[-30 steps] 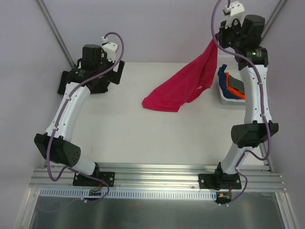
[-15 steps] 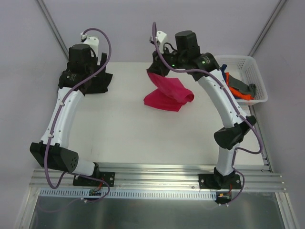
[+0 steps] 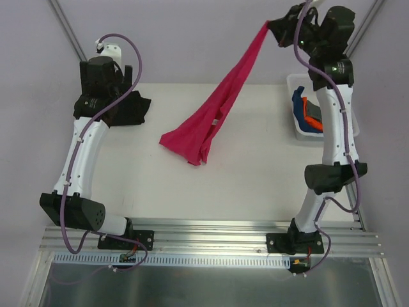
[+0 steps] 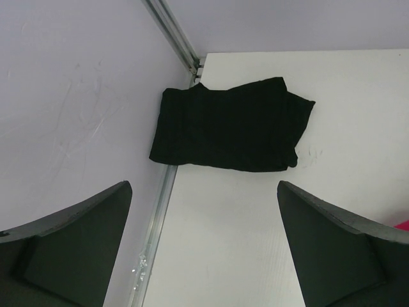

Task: Fold and stack the t-shirts
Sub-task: Flatten the tshirt out

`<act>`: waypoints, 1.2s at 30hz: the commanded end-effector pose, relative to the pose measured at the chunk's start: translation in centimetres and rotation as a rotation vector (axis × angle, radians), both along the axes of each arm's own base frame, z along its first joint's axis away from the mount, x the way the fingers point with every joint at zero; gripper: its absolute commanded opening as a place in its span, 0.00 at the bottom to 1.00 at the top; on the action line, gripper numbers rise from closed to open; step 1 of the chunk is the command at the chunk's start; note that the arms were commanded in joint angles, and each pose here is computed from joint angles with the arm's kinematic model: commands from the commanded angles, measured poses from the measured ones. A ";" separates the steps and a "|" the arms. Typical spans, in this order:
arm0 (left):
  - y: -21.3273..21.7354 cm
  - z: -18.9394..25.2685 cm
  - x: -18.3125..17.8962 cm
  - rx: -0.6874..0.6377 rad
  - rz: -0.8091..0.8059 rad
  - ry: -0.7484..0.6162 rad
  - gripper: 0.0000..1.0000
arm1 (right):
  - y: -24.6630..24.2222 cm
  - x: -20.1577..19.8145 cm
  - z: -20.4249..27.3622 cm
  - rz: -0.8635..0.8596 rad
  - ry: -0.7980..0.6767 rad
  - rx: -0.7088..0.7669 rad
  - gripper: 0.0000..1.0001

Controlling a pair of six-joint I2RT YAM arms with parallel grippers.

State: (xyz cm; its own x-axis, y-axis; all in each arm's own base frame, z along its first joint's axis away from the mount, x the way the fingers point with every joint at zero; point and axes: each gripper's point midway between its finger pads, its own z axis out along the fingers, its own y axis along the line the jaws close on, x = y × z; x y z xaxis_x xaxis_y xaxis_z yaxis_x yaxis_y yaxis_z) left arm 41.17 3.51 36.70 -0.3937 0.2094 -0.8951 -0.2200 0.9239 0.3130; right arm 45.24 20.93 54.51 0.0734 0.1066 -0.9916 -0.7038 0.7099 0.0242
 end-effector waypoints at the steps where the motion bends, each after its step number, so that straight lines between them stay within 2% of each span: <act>1: -0.2 2.8 0.4 -0.023 -0.002 -0.083 0.99 | -11.7 9.9 -8.5 -0.383 0.147 -0.100 0.00; 3: -0.4 2.5 0.5 -0.031 -0.012 -0.077 0.99 | -17.1 11.6 -12.8 -0.530 0.179 -0.306 0.00; 4: -0.6 2.5 0.5 -0.033 -0.019 -0.077 0.99 | -18.6 12.4 -15.9 -0.562 0.229 -0.385 0.00; 5: -0.8 2.3 0.5 -0.037 -0.036 -0.074 0.99 | -19.6 11.8 -18.6 -0.554 0.267 -0.540 0.00; 6: -1.0 2.3 0.5 -0.040 -0.045 -0.072 0.99 | -20.1 11.4 -20.3 -0.546 0.315 -0.591 0.00; 8: -1.6 2.1 0.3 -0.047 -0.079 -0.061 0.99 | -19.6 9.1 -24.9 -0.465 0.454 -0.645 0.01; 11: -5.0 0.2 -0.2 -0.077 -0.269 0.024 0.99 | -17.9 5.4 -29.1 -0.364 0.599 -0.642 0.01; 14: -10.8 -2.8 -2.2 -0.169 -0.588 0.164 0.95 | -15.6 2.8 -31.2 -0.287 0.664 -0.672 0.01; 16: -15.0 -6.5 -4.8 -0.221 -0.765 0.309 0.94 | -14.5 2.1 -31.3 -0.268 0.665 -0.675 0.01; 18: -16.7 -9.9 -6.4 -0.121 -0.863 0.425 0.94 | -14.2 2.1 -31.1 -0.270 0.660 -0.675 0.01; 19: -17.9 -13.1 -7.7 -0.044 -0.903 0.511 0.96 | -14.3 2.3 -30.9 -0.281 0.659 -0.673 0.01; 20: -18.2 -14.7 -8.0 0.057 -0.949 0.551 0.97 | -14.4 2.5 -30.8 -0.294 0.654 -0.674 0.01; 22: -18.8 -17.9 -9.0 0.166 -0.991 0.637 0.99 | -14.8 2.9 -30.7 -0.320 0.651 -0.684 0.01; 25: -19.1 -21.0 -8.3 0.218 -0.969 0.717 0.99 | -14.5 2.6 -30.6 -0.314 0.653 -0.678 0.01; 28: -19.6 -22.8 -6.8 0.305 -0.926 0.765 0.99 | -13.7 2.0 -30.8 -0.292 0.662 -0.673 0.01; 32: -20.6 -23.3 -3.8 0.367 -0.872 0.757 0.93 | -13.0 1.4 -30.9 -0.275 0.658 -0.679 0.01; 35: -23.1 -23.4 -1.8 0.561 -0.872 0.703 0.90 | -12.6 0.8 -31.2 -0.268 0.650 -0.698 0.01; 36: -24.0 -23.6 -1.7 0.589 -0.886 0.694 0.90 | -12.4 0.7 -31.1 -0.263 0.648 -0.700 0.01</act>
State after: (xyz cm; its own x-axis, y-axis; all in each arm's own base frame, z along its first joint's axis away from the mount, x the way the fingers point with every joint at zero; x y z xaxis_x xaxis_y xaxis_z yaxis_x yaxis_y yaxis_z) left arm 37.27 -17.86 10.79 -0.3814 0.8839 -0.2707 0.8109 0.4605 0.3612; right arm 46.83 8.07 20.16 -0.6306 -0.4482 -0.6336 -0.5134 0.8531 -0.0924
